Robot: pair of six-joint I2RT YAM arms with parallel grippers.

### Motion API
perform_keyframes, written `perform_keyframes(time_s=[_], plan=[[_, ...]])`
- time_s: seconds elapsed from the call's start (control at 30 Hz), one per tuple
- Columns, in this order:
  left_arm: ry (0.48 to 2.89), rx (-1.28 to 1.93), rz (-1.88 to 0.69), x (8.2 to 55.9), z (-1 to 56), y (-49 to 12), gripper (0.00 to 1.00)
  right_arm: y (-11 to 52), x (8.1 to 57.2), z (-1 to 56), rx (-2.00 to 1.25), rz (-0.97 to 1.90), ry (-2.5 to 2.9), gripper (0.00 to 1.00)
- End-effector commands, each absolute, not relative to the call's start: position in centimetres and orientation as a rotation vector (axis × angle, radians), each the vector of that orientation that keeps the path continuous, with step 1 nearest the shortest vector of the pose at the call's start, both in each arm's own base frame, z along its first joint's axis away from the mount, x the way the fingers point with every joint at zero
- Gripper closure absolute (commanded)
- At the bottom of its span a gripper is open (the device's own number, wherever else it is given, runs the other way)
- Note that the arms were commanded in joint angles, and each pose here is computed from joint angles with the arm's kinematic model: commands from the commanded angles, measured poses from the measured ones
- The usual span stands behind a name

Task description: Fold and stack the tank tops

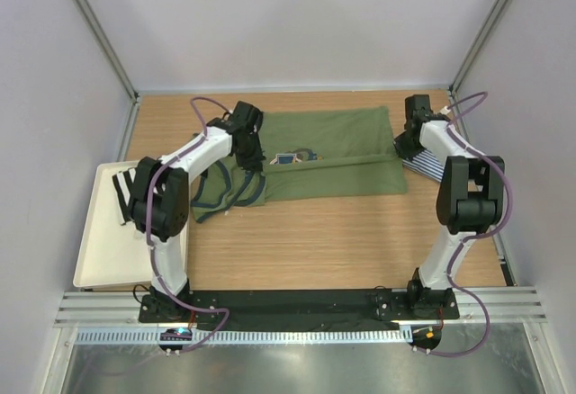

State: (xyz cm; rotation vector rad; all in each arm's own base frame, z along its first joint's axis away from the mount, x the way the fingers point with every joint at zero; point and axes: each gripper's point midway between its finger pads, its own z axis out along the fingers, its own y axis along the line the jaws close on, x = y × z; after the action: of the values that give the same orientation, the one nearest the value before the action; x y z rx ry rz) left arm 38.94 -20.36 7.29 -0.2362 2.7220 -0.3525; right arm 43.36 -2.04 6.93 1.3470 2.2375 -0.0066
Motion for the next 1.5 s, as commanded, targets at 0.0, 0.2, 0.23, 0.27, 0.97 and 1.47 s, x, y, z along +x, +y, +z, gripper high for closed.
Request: perform_keyframes(time_s=[0.0,0.2,0.23,0.27,0.97,1.47], plan=[[2.692,-0.225,-0.321,40.6,8.1,-19.5,1.00,-2.9,45.3,8.2,1.364,-0.008,2.162,0.99],[2.688,-0.237,-0.327,42.1,8.0,-19.7,1.00,-2.9,46.4,7.3,1.385,-0.008,2.165,0.99],[2.686,-0.237,-0.326,42.5,8.0,-19.7,1.00,-2.9,46.6,7.4,1.384,-0.008,2.162,0.99],[2.683,-0.242,-0.315,42.7,7.9,-19.6,1.00,-2.9,47.1,7.7,1.379,0.001,2.153,0.99],[2.490,-0.280,-0.339,40.1,15.7,-17.4,0.30,-2.7,41.4,14.9,1.166,0.058,2.092,0.31],[2.456,-0.318,-0.505,31.9,16.1,-16.5,0.20,-1.0,34.6,8.1,1.168,0.115,2.196,0.42]])
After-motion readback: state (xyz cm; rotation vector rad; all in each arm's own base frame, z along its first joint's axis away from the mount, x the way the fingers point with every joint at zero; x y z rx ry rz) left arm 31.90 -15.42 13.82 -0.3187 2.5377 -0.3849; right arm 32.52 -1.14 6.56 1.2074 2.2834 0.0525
